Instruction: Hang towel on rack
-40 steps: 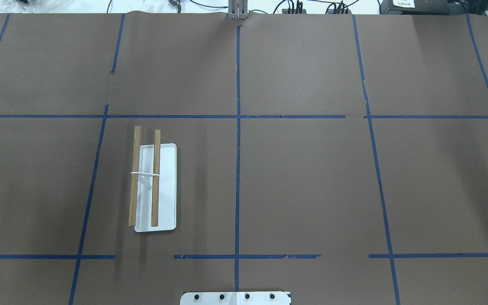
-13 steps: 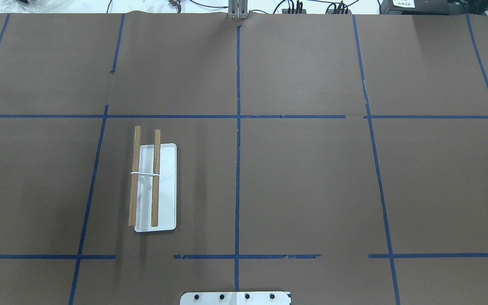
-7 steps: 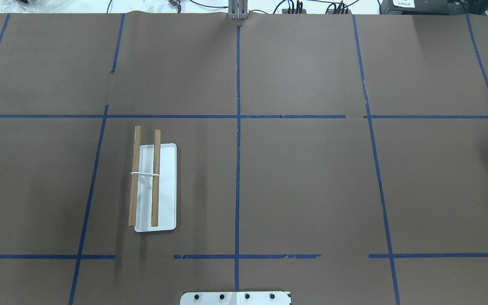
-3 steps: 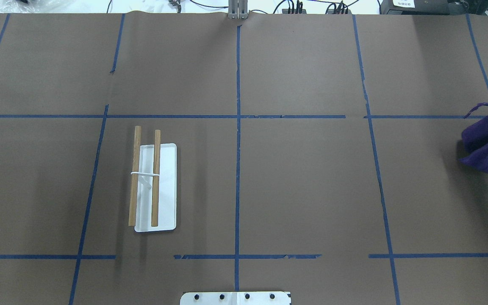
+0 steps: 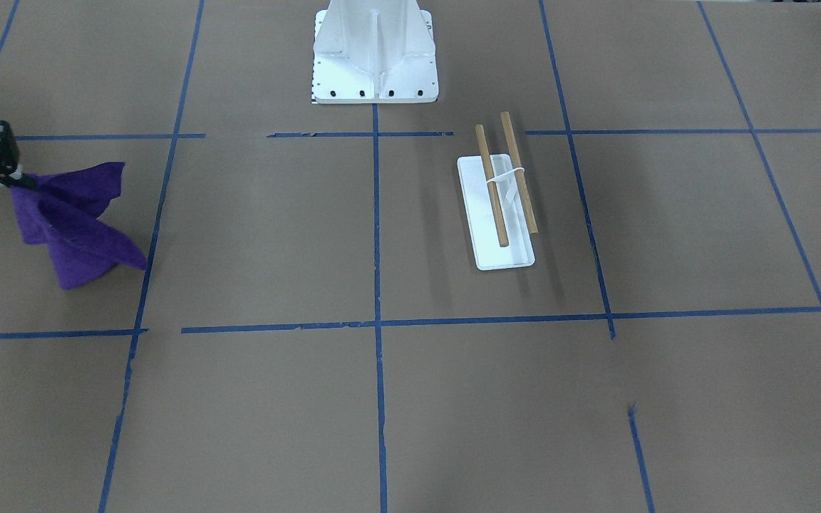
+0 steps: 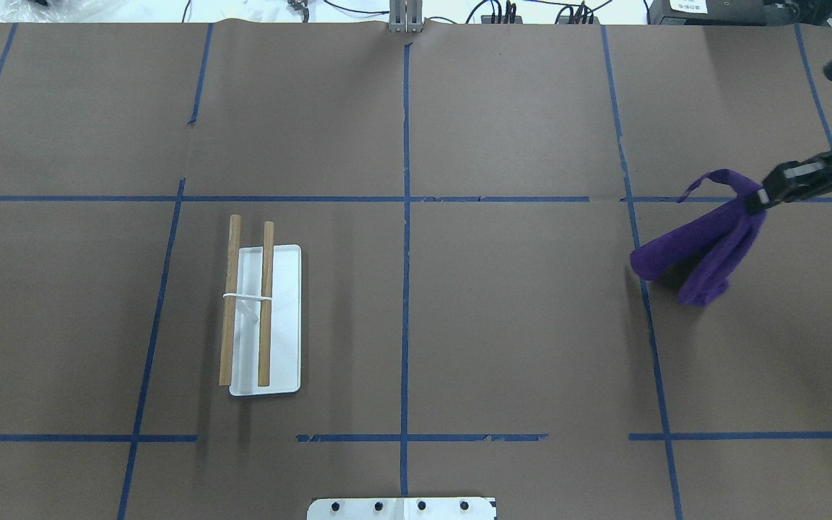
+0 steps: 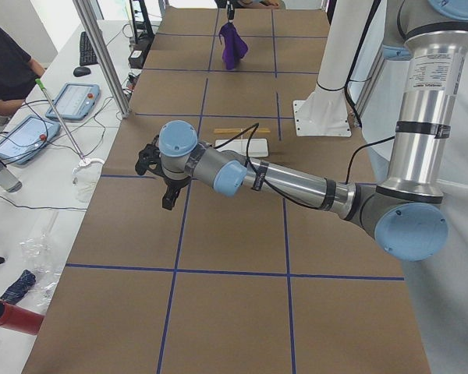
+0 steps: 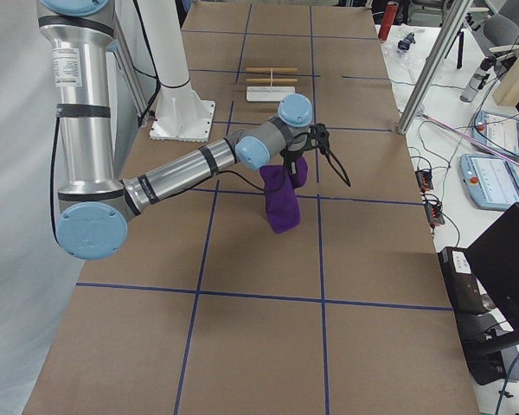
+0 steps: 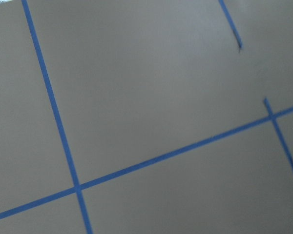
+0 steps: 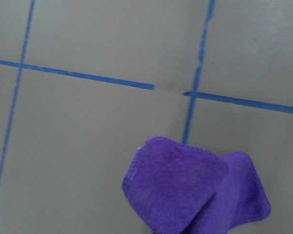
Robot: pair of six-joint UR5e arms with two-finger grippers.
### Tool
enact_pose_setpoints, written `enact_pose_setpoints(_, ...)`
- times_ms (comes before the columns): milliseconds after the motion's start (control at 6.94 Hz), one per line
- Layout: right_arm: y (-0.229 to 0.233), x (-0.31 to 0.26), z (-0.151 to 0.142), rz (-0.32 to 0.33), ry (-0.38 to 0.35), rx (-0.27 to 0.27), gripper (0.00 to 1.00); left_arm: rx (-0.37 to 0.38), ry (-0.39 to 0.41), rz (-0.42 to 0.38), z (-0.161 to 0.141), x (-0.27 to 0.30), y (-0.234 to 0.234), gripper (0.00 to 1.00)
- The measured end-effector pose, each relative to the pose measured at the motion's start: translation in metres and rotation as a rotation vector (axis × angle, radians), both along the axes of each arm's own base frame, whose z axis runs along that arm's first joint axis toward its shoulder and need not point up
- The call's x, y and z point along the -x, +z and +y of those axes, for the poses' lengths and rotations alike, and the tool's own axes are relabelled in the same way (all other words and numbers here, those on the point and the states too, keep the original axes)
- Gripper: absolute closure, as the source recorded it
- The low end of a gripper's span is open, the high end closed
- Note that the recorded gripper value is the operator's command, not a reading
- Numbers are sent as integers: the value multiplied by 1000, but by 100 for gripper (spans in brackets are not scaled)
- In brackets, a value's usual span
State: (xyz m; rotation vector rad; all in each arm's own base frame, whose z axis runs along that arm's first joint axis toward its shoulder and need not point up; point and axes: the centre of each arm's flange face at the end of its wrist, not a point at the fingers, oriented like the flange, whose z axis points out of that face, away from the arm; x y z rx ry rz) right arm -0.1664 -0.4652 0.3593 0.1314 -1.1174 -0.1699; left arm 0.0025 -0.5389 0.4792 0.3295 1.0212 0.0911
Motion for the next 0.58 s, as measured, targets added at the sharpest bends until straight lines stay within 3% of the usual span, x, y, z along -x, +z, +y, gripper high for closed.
enact_pose_setpoints(288, -104, 83, 10, -98, -62, 26, 100, 138, -54, 169, -4, -60, -54, 5)
enact_pose_setpoints(577, -176, 140, 33, -158, -100, 23, 100, 325, -55, 322, -10, -147, -140, 5)
